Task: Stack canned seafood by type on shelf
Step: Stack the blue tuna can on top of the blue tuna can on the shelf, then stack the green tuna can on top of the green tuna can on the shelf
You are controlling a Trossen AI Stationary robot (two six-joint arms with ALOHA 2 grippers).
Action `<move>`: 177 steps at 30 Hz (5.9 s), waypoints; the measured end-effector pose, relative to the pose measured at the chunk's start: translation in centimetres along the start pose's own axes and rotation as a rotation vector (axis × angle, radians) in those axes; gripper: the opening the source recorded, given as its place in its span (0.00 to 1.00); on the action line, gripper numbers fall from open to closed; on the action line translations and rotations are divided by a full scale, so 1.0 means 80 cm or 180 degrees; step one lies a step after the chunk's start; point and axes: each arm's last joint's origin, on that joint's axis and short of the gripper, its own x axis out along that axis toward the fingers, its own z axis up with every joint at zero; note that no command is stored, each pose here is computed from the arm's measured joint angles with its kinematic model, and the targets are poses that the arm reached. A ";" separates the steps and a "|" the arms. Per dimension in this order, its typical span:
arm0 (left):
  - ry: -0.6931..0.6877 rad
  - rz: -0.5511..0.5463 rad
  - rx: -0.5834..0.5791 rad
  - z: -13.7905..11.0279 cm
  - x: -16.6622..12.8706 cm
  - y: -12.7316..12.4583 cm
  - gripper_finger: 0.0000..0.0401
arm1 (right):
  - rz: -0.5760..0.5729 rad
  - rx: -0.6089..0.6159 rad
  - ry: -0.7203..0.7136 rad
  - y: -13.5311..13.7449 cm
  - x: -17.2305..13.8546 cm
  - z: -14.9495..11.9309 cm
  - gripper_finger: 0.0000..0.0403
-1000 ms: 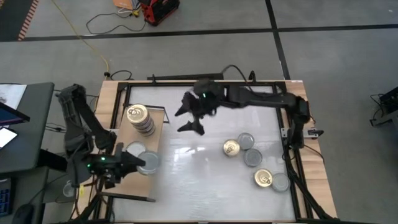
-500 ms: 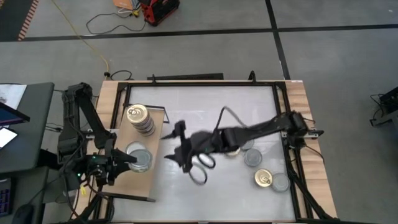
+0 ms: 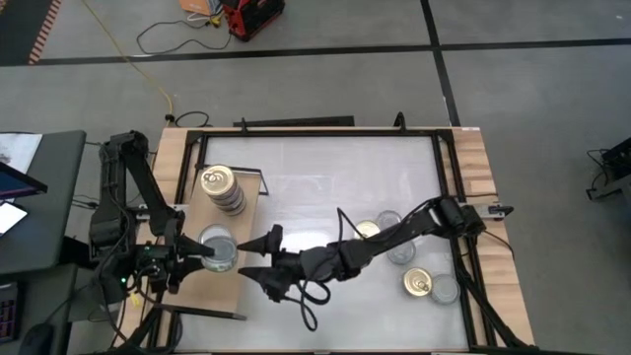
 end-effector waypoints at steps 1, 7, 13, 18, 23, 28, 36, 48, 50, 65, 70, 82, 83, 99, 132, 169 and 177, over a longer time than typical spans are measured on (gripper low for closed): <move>0.0008 0.0005 0.0017 -0.001 0.000 0.000 0.35 | 0.0022 -0.0010 0.0011 0.002 0.000 -0.001 0.90; 0.0031 -0.0022 0.0173 -0.004 0.000 -0.001 0.35 | 0.0032 0.0119 -0.0014 -0.004 0.005 -0.007 0.89; 0.0075 -0.0131 0.0320 -0.010 -0.001 -0.003 0.35 | 0.0214 0.0183 -0.0210 -0.015 0.016 -0.024 0.81; 0.0073 -0.0221 0.0375 -0.016 -0.005 -0.004 0.35 | 0.0284 0.0139 -0.0125 -0.016 0.019 -0.032 0.78; 0.0130 -0.0179 0.0328 -0.023 -0.006 -0.002 0.35 | 0.0464 0.0395 -0.0171 -0.019 0.023 -0.042 0.77; 0.0194 -0.0118 0.0358 -0.030 -0.006 -0.001 0.35 | 0.0528 0.0188 -0.0274 -0.020 0.025 -0.044 0.77; 0.0198 -0.0154 0.0299 -0.031 -0.007 0.001 0.35 | 0.0536 0.0276 -0.0335 -0.036 0.035 -0.062 0.77; 0.0233 -0.0378 0.0198 -0.032 -0.007 -0.001 0.35 | 0.0821 0.0346 -0.0378 -0.044 0.042 -0.083 0.77; 0.0253 -0.0379 0.0176 -0.034 -0.007 -0.001 0.35 | 0.0867 0.0358 -0.0366 -0.047 0.044 -0.089 0.77; 0.0395 -0.0339 0.0161 -0.047 -0.009 0.005 0.35 | 0.1185 0.0873 -0.0568 -0.073 0.055 -0.123 0.77; 0.0420 -0.0307 0.0171 -0.055 -0.011 0.013 0.35 | 0.1180 0.0875 -0.0638 -0.075 0.055 -0.122 0.77; 0.0536 -0.0418 -0.0098 -0.067 -0.014 0.022 0.35 | 0.1492 0.1240 -0.0792 -0.081 0.056 -0.130 0.77; 0.0537 -0.0420 -0.0098 -0.067 -0.014 0.022 0.35 | 0.1503 0.1256 -0.0797 -0.081 0.056 -0.129 0.77; 0.0584 -0.0514 -0.0279 -0.066 -0.014 0.020 0.36 | 0.1048 0.1177 -0.0746 -0.062 0.071 -0.148 0.77; 0.0604 -0.0839 -0.0699 -0.057 -0.014 0.013 0.65 | 0.1002 0.1314 -0.0563 -0.068 0.074 -0.160 0.77; -0.0343 0.0235 -0.2876 -0.006 -0.028 0.157 0.68 | 0.1147 0.2345 0.1629 -0.139 -0.096 -0.152 0.77; -0.0872 0.0212 -0.2601 0.012 -0.014 0.167 0.67 | 0.0852 0.2483 0.1635 -0.122 -0.140 -0.169 0.77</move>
